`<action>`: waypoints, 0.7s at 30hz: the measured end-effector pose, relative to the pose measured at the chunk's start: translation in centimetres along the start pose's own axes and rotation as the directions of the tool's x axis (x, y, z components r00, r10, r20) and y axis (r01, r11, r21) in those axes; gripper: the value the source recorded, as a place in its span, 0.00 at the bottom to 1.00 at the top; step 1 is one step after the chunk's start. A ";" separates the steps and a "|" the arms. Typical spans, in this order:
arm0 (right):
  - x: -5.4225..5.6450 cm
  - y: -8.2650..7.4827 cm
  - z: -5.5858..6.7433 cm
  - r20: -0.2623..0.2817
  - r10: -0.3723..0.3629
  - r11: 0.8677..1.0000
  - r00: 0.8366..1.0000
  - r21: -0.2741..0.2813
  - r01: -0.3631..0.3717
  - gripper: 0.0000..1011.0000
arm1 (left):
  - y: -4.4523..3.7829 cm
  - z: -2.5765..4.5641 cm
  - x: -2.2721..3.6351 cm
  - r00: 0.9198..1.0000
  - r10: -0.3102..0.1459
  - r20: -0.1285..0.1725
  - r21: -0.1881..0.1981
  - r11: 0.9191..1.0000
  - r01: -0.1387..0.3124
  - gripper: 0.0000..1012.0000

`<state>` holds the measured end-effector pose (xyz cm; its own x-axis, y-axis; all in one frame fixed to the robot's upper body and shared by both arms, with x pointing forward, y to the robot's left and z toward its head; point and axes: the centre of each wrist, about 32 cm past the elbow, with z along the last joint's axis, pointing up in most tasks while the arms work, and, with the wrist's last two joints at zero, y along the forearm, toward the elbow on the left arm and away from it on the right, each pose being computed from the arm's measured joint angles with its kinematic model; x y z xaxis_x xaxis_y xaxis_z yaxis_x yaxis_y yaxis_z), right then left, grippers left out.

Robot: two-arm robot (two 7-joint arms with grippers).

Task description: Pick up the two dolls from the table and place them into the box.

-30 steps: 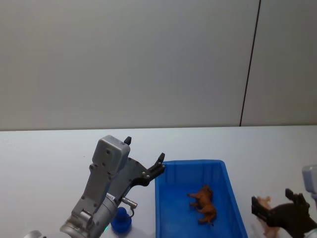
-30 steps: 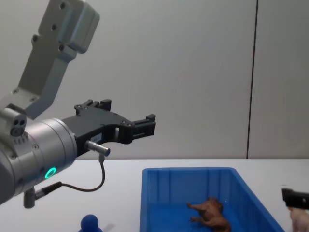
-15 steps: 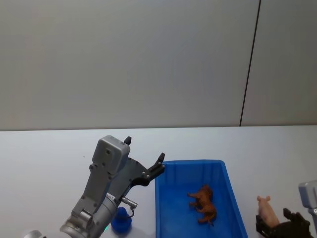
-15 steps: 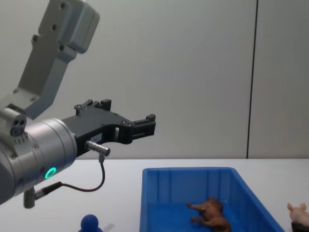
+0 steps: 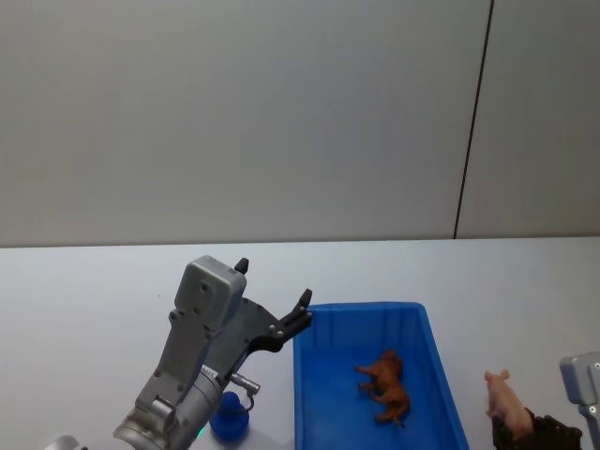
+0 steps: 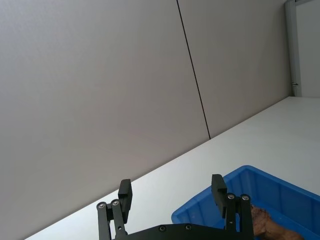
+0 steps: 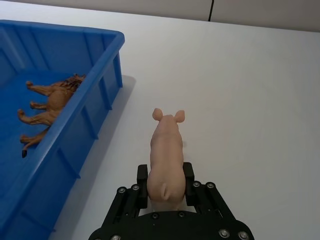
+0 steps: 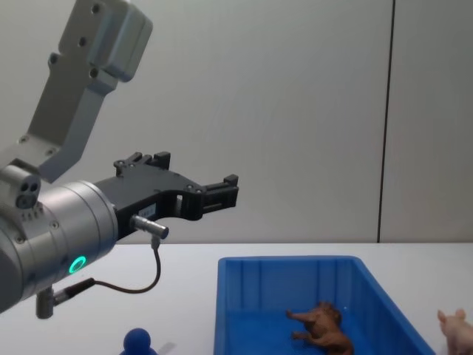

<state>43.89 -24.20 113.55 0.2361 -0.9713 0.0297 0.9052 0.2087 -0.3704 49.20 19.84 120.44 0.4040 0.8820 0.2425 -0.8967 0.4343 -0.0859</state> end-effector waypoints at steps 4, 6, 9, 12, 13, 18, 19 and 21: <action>-0.1 -0.1 0.2 0.005 0.007 1.000 1.000 0.026 -0.007 0.38 | 0.00 0.00 0.00 1.000 0.000 0.000 0.000 1.000 0.000 0.99; -0.1 -0.2 0.4 0.010 0.011 0.999 1.000 0.045 -0.012 0.38 | 0.00 0.00 0.00 1.000 0.000 0.000 0.000 1.000 0.000 0.99; -0.1 -0.4 0.6 0.016 0.015 0.998 1.000 0.067 -0.016 0.38 | 0.00 0.00 0.00 1.000 0.000 0.000 0.000 1.000 0.000 0.99; -0.2 -0.6 1.2 0.030 0.025 0.993 0.999 0.113 -0.028 0.38 | 0.00 0.00 0.00 1.000 0.000 0.000 0.000 1.000 0.000 0.99; -0.3 -0.6 1.4 0.033 0.028 0.992 0.999 0.121 -0.032 0.38 | 0.00 0.00 0.00 1.000 0.000 0.000 0.000 1.000 0.000 0.99; -0.5 -0.7 2.2 0.049 0.051 0.983 0.997 0.174 -0.059 0.38 | 0.00 0.00 0.00 1.000 0.000 0.000 0.000 1.000 0.000 0.99; -0.6 -0.7 2.6 0.055 0.064 0.979 0.996 0.189 -0.073 0.38 | 0.00 0.00 0.00 1.000 0.000 0.000 0.000 1.000 0.000 0.99; -0.8 -0.6 3.0 0.061 0.083 0.974 0.995 0.208 -0.094 0.38 | 0.00 0.00 0.00 1.000 0.000 0.000 0.000 1.000 0.000 0.99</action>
<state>44.17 -23.20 116.52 0.3314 -0.9419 0.0558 0.9326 0.3180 -0.1707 49.20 19.84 120.44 0.4040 0.8821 0.2425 -0.8967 0.4343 -0.0860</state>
